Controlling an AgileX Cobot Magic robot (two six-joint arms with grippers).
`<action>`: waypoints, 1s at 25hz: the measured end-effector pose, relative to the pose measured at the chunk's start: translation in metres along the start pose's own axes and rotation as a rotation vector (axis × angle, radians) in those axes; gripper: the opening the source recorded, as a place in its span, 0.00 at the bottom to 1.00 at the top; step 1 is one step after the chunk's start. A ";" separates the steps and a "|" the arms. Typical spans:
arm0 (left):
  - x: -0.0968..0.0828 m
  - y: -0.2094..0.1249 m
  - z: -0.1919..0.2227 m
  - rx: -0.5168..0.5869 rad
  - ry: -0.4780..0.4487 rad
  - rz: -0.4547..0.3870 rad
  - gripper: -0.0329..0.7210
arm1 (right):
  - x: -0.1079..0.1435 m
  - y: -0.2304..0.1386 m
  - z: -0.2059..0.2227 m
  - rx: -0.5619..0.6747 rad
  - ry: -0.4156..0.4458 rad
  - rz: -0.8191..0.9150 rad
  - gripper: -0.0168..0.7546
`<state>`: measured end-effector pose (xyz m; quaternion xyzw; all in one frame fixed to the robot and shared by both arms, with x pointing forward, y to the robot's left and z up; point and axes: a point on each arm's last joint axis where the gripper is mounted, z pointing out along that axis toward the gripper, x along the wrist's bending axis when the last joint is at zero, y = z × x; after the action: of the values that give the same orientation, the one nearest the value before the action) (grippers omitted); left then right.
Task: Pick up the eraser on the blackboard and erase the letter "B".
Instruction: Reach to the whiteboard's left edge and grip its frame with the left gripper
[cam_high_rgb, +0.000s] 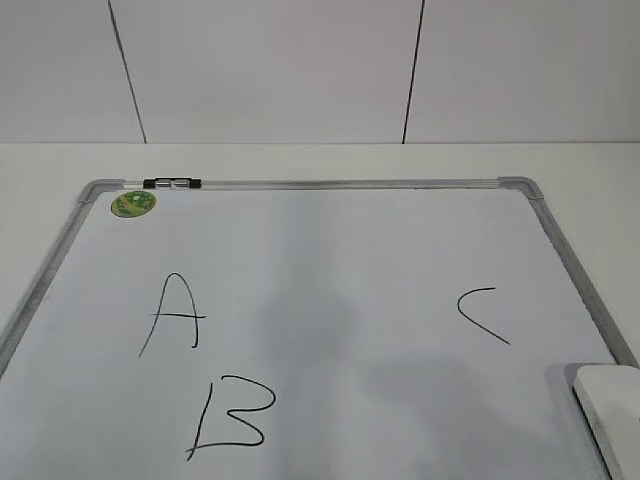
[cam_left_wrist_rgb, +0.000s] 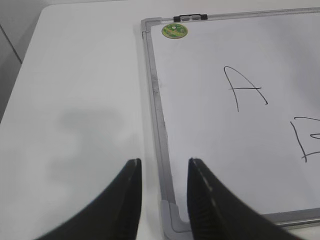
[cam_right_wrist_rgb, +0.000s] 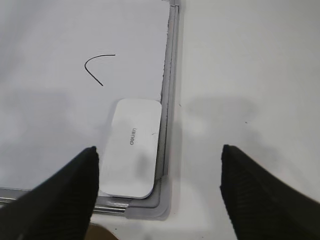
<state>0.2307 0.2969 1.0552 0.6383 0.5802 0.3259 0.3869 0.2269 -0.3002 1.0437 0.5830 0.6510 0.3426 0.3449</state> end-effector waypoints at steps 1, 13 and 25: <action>0.000 0.000 0.000 0.000 0.000 0.000 0.36 | 0.001 0.000 0.000 0.000 0.009 0.004 0.78; 0.002 0.023 0.012 0.064 0.013 0.001 0.37 | 0.004 0.000 0.000 -0.002 0.044 0.019 0.78; 0.003 0.074 0.107 0.523 -0.013 -0.079 0.37 | 0.001 0.011 0.017 0.143 0.019 0.095 0.78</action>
<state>0.3598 0.2854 1.0671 0.6955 0.6668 0.1456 0.2248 0.2473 -0.2973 1.0438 0.6333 0.6485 0.3166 0.2795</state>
